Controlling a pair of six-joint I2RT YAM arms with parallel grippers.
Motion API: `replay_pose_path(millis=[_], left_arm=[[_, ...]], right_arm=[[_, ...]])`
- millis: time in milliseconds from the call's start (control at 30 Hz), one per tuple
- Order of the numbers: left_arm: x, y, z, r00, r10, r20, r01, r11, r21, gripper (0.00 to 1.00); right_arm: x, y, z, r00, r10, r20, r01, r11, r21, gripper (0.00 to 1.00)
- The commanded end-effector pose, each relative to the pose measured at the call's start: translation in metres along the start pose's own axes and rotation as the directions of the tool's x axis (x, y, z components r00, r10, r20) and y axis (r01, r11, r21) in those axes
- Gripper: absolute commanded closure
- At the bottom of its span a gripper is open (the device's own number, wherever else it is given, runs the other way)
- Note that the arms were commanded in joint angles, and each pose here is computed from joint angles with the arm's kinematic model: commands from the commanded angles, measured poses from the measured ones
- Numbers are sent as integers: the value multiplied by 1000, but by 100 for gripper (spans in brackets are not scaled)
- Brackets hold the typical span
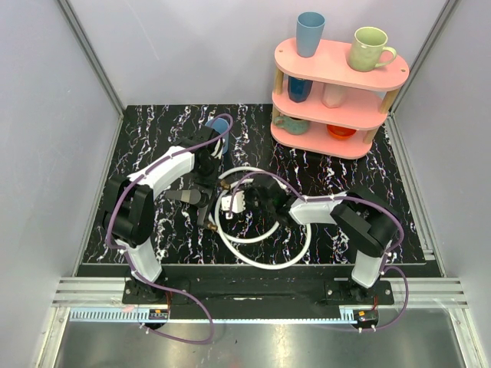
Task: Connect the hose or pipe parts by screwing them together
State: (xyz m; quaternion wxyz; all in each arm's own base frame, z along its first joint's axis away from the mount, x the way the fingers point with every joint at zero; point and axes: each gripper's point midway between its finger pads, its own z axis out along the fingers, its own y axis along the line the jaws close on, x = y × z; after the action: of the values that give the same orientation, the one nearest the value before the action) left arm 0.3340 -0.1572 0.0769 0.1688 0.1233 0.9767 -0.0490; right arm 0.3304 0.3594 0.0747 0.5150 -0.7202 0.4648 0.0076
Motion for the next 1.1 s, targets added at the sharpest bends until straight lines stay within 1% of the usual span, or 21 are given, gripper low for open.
replay_pose_path(millis=[0,133,300,367,500,567,1067], left_arm=[[-12,-16,-10,997,-53,49,49,996,79,100],[-11,-12,-7,997,-65,41,63,996,57,100],[-9,-9,-4,995,-99,25,98,994,52,100],[-10,-8,-3,992,-123,21,121,991,60,100],[-10,-10,-2,987,-159,1,158,981,113,100],[-10,-12,-1,987,-163,-3,162,979,128,100],[-5,-10,4,985,-169,-26,171,978,118,100]], right_arm=[[-26,-34,7,999,-48,23,45,992,120,100],[-26,-38,8,1000,-14,9,13,990,141,100],[-25,-40,7,1000,-6,-16,9,985,173,100],[-22,-43,6,999,-10,-38,17,983,183,100],[-24,-44,10,999,-2,-41,10,983,182,100],[-24,-45,12,999,6,-48,3,983,186,100],[-37,-50,21,999,20,-31,-13,981,195,100]])
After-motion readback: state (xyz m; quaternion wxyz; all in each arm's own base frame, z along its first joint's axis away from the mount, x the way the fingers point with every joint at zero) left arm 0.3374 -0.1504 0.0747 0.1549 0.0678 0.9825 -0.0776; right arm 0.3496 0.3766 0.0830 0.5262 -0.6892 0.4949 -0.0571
